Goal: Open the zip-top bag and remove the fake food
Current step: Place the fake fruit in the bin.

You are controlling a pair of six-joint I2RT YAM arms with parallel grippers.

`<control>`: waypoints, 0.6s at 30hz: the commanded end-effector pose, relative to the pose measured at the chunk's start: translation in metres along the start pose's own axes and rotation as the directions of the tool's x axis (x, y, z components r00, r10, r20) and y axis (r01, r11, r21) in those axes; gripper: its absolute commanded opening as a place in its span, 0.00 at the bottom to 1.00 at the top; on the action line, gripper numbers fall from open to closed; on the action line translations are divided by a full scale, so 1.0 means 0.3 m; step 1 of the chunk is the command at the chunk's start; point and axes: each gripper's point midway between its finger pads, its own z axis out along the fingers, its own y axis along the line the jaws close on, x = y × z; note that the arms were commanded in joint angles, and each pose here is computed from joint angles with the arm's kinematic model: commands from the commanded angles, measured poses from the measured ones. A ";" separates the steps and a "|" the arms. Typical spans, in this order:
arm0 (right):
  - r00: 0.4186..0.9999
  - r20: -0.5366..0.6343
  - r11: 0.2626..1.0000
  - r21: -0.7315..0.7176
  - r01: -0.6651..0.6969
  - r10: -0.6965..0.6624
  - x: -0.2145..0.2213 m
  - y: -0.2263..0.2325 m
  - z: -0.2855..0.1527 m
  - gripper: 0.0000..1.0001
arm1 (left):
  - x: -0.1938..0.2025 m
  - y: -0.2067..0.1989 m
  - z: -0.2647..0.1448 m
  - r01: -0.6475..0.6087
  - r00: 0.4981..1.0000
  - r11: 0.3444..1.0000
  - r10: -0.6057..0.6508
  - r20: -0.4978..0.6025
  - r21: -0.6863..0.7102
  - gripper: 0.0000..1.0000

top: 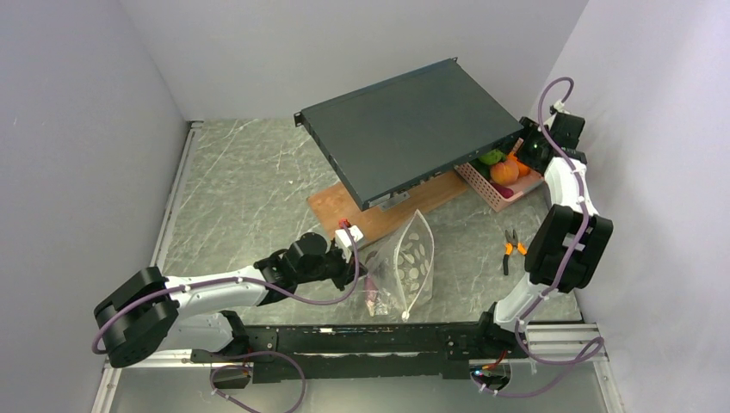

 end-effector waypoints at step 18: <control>0.989 -0.063 0.991 -0.004 -0.135 0.134 0.231 -0.090 -0.229 0.83 | -0.054 -0.016 -0.019 -0.005 0.996 1.000 0.004 0.086 0.018 0.00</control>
